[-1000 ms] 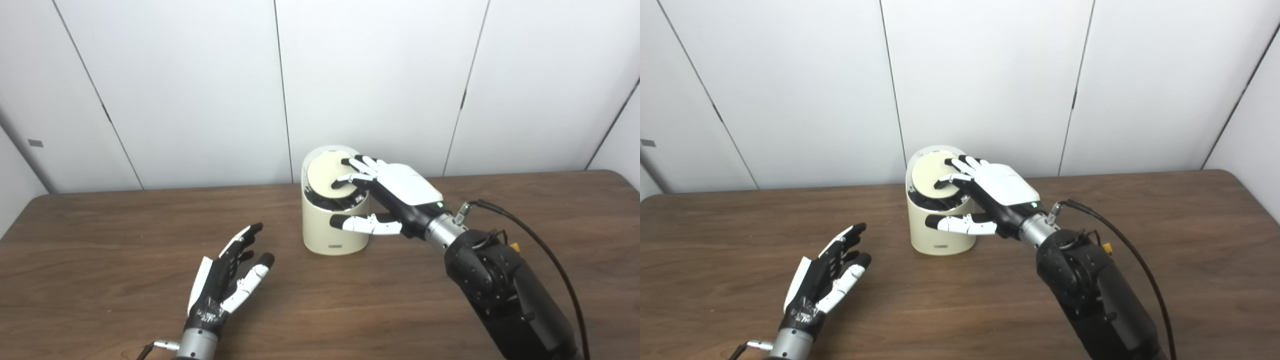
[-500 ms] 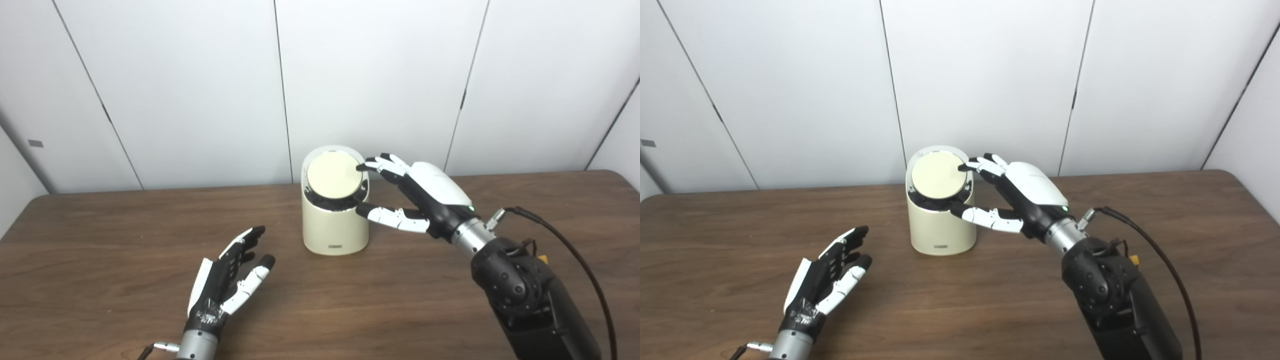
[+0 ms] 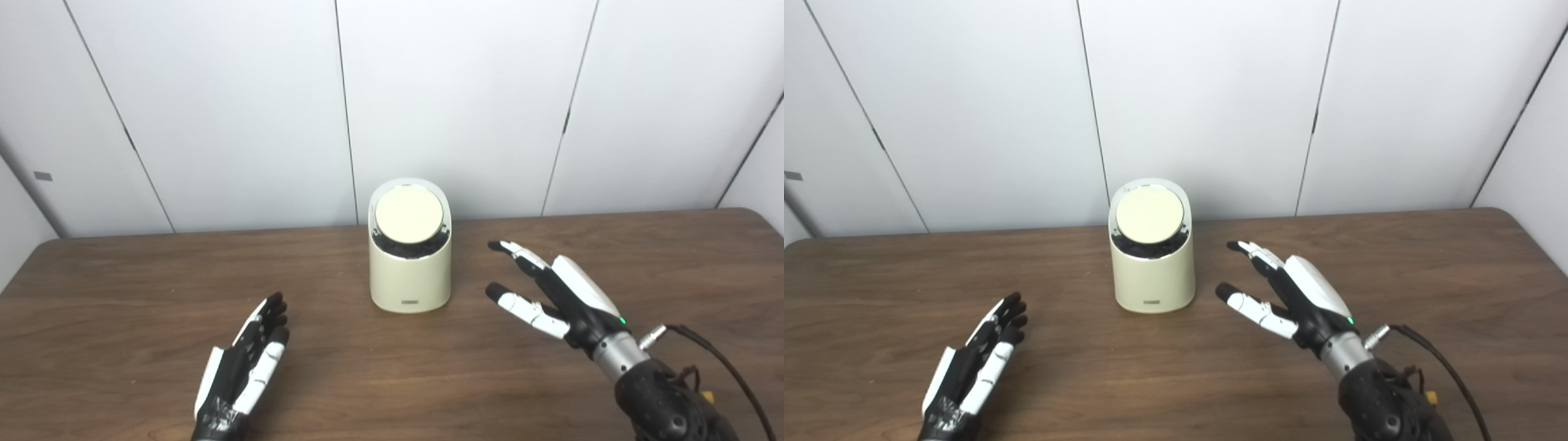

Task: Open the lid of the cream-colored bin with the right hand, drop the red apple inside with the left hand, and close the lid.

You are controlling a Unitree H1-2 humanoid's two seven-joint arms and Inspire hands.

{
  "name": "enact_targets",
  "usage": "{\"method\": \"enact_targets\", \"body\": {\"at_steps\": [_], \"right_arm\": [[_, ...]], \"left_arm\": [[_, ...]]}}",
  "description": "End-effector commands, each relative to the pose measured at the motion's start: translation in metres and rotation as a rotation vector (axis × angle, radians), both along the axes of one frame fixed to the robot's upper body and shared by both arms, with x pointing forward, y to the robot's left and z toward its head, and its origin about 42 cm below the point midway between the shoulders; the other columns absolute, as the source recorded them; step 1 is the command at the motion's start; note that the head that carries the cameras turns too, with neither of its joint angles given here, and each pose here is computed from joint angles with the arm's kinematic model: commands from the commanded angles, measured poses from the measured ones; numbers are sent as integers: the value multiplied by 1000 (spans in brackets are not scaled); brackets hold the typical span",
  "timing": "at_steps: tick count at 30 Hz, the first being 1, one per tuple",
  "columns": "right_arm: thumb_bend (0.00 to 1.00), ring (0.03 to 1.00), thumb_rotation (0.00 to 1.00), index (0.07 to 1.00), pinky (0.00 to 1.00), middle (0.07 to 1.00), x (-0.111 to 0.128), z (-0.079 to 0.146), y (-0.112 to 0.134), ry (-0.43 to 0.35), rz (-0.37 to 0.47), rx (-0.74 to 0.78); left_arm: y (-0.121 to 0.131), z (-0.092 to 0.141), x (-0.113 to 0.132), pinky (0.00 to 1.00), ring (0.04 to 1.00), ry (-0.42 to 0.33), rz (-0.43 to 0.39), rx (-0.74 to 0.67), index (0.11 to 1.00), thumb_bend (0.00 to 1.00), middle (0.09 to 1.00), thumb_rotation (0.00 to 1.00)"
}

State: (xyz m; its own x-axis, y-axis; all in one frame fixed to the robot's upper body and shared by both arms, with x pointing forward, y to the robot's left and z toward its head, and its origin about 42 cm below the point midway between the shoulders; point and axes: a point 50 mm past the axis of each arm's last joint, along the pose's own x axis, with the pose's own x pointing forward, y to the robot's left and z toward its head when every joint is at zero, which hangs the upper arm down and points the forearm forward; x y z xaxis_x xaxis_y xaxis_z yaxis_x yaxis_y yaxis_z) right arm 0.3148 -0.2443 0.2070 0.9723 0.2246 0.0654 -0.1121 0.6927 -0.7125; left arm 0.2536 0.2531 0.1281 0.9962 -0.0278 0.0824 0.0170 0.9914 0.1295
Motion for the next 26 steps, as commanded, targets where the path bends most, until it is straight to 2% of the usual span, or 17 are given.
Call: {"method": "enact_targets", "body": {"at_steps": [1,4,10,14,16,26], "right_arm": [[497,963,1000,950,898,971,-7,8,2,-76,-11,56],[491,919,1000,947,852,953,-24,-12,2,-36,-74,162],[514,945,1000,948,919,950,-46,-50,0,-13,-180,332],[511,974,1000,949,954,969,-53,-61,2,-24,-191,365],[514,984,1000,952,961,977,-56,-67,1,-19,-195,390],[509,977,1000,972,894,989,-62,-76,-8,-18,-206,470]], "left_arm": [[6,10,-10,929,921,-63,2,-8,974,551,938,713],[12,-1,-29,924,923,-38,29,8,990,533,953,721],[21,-23,-56,937,937,18,87,-7,985,503,968,681],[25,-30,-63,950,944,24,109,-16,983,455,967,679],[27,-30,-63,940,938,22,121,-8,975,465,958,687],[25,-30,-66,940,936,10,145,13,962,474,948,700]]}}
